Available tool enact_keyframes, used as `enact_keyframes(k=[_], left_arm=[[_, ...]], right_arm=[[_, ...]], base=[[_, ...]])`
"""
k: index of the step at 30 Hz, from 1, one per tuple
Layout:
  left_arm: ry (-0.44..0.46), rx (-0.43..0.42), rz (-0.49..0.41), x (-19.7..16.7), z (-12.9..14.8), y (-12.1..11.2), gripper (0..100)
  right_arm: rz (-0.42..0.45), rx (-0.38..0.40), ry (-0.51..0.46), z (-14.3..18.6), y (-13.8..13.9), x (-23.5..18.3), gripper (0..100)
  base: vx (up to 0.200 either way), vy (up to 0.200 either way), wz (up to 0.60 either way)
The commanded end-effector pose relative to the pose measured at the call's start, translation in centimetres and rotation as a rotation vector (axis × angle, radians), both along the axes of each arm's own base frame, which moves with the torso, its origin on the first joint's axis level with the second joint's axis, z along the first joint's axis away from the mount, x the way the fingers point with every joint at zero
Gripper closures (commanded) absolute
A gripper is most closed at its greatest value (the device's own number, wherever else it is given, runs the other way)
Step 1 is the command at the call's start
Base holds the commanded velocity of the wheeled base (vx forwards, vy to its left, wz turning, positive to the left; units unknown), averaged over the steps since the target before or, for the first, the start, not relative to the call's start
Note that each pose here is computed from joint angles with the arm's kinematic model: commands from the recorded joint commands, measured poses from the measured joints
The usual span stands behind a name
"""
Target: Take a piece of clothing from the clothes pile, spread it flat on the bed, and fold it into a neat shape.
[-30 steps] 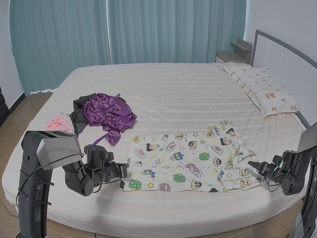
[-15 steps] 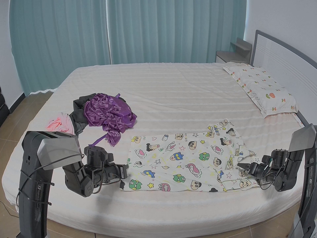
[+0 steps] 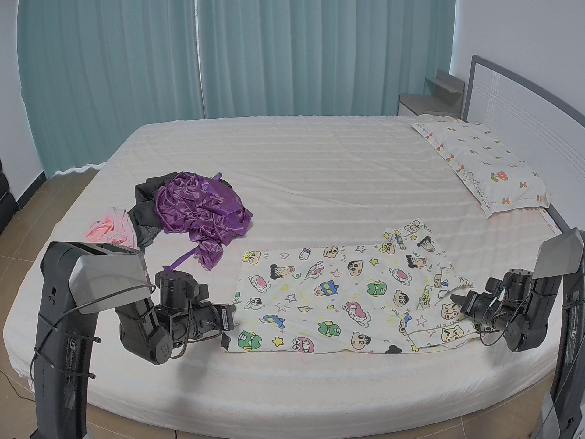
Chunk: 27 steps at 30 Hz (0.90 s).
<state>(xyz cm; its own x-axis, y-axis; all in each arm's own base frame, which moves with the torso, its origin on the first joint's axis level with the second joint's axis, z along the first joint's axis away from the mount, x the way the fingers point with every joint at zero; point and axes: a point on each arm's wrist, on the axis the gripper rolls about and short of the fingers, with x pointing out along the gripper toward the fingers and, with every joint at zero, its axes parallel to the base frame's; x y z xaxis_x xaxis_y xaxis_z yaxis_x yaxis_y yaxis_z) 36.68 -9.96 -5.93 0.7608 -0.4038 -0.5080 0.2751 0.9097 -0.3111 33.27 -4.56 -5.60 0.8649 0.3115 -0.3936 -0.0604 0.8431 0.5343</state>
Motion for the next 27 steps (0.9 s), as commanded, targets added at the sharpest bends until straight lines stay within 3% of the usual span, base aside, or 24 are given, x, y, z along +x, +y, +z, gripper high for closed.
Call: enact_keyframes(k=[1,10,23,24,25,26,27], left_arm=[[-0.002,0.002,0.0,0.0,0.0,0.0,100],[-0.007,0.001,-0.003,0.2,0.0,-0.2,100],[-0.001,-0.001,0.002,0.2,-0.3,-0.3,100],[-0.002,0.003,0.007,0.2,-0.3,-0.3,0],[-0.002,0.003,0.007,0.2,-0.3,-0.3,0],[-0.002,0.003,0.007,0.2,-0.3,-0.3,0],[-0.003,0.006,0.014,0.3,-0.3,-0.2,0]], right_arm=[[-0.003,0.002,-0.023,0.1,0.0,0.1,100],[-0.039,0.013,-0.08,0.1,-0.9,1.7,100],[-0.036,0.012,-0.067,-0.7,-0.8,1.9,100],[-0.037,0.014,-0.066,-0.7,-0.8,1.9,100],[-0.037,0.014,-0.066,-0.7,-0.8,1.9,100],[-0.037,0.014,-0.066,-0.7,-0.8,1.9,0],[-0.039,0.014,-0.069,-0.5,-0.8,1.8,0]], base=[[0.0,0.0,0.0],[0.0,0.0,0.0],[0.0,0.0,0.0],[0.0,0.0,0.0],[0.0,0.0,0.0],[0.0,0.0,0.0],[0.0,0.0,0.0]])
